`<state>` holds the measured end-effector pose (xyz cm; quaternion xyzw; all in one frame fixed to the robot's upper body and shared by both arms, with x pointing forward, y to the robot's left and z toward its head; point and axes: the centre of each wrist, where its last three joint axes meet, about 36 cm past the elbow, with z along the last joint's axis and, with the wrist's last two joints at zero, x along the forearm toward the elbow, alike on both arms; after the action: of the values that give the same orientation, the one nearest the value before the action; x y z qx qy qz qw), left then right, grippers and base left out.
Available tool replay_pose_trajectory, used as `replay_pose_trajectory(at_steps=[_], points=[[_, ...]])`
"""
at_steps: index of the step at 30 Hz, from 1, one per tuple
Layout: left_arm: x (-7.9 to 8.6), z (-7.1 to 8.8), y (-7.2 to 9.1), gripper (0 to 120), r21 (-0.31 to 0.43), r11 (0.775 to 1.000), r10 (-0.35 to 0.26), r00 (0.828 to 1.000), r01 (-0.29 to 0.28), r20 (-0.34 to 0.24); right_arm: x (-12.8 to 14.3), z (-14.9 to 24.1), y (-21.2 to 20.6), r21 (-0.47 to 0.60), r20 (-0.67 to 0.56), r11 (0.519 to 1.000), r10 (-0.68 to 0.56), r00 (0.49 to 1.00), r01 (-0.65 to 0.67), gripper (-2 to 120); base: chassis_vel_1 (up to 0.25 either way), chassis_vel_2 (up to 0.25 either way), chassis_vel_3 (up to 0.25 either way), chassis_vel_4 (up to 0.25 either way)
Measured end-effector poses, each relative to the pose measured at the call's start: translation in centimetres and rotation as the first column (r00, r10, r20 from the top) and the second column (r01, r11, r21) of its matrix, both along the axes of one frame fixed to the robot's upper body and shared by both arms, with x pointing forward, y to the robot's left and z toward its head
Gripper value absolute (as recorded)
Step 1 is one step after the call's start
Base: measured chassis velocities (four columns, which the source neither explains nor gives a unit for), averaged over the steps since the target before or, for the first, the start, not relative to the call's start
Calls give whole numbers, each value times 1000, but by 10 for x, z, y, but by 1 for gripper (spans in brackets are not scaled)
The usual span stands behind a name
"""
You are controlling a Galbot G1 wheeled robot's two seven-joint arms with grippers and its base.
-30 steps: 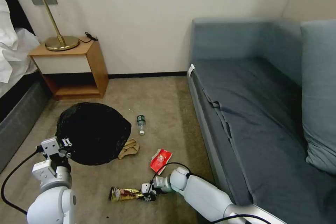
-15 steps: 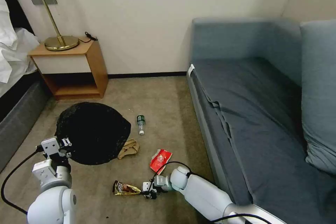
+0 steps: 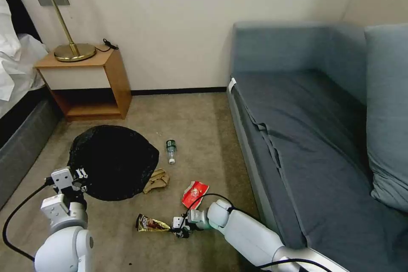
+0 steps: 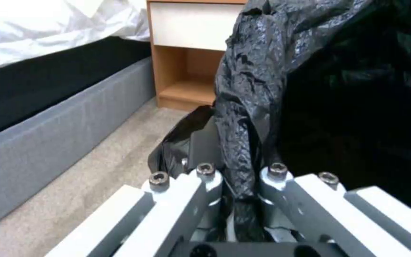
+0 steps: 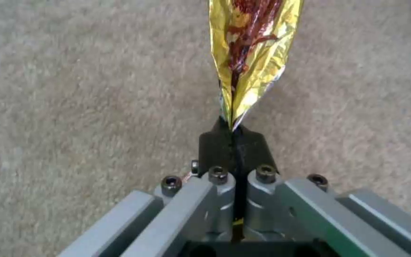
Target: Pick up the trash bin, then pick up the garbage on the floor and place it into the trash bin.
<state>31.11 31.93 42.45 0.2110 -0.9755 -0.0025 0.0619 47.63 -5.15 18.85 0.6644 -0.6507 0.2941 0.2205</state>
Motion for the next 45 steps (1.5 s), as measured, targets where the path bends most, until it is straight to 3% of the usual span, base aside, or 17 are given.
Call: replay_pose_trajectory(at_steps=[18,25,38,41,45], points=[[2,2,5,4,2,1000,0,1000,0,13,10,16,-26,68,8,994,-92,996,91,0,0,0,0,0],[3,0,8,4,-9,1000,9,1000,-9,14,14,15,-48,118,37,974,-200,979,195,0,0,0,0,0],[0,-7,7,4,-33,999,16,1000,-15,7,23,34,-70,317,55,867,-422,905,385,0,0,0,0,0],[1,-11,7,4,-49,998,29,1000,-29,6,19,35,-74,378,61,801,-522,851,465,0,0,0,0,0],[2,-14,6,4,-67,997,45,999,-45,4,18,37,-74,409,54,760,-573,818,505,0,0,0,0,0]])
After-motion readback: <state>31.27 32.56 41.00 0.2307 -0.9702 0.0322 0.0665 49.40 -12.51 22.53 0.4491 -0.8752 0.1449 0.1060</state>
